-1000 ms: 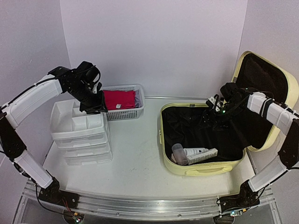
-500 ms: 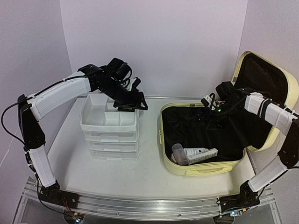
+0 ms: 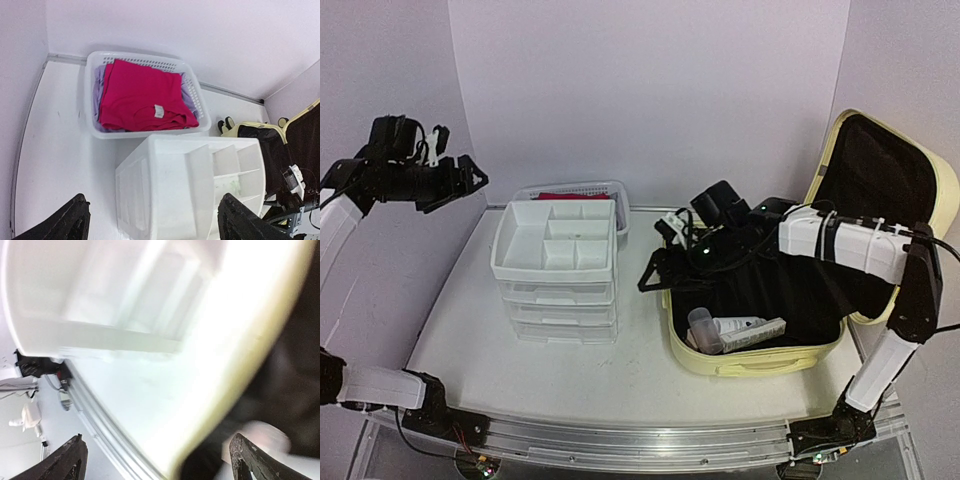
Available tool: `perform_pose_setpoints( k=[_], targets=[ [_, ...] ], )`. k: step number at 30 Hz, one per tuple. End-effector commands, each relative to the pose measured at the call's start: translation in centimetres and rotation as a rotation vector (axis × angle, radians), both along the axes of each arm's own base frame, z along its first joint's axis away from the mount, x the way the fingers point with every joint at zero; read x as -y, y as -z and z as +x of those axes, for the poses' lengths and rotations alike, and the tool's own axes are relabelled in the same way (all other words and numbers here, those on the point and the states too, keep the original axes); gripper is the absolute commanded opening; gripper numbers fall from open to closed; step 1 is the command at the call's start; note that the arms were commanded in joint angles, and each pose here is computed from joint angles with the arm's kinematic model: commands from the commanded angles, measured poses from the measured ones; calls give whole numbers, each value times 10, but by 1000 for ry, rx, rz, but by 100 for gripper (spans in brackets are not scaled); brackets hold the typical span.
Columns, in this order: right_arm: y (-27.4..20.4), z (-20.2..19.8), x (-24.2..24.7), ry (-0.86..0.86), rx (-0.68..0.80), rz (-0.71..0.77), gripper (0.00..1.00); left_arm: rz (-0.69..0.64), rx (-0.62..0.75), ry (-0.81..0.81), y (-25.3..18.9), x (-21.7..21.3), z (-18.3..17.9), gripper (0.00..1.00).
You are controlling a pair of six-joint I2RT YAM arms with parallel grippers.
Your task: Open, take out, and arrange the luggage
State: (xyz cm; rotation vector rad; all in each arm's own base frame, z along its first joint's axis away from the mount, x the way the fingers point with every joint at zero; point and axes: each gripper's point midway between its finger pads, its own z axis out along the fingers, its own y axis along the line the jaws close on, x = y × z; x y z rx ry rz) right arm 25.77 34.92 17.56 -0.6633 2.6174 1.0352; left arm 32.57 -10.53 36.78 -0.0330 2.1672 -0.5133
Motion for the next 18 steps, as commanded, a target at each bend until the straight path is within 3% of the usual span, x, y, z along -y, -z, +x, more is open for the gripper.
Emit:
perform_pose_setpoints(
  k=[1,5,12,18],
  targets=[
    [-32,-5,-71,-41,62,177,98,-55,-131,-25,51,-9,-13,89],
    [-22,-3,-97,1,46,203,98,-145,-201,94,79,15,-25,88],
    [6,22,-92,222,33,245,81,-291,-274,349,97,57,-53,80],
    [15,47,-97,313,17,264,80,-310,-310,495,100,96,-87,80]
  ],
)
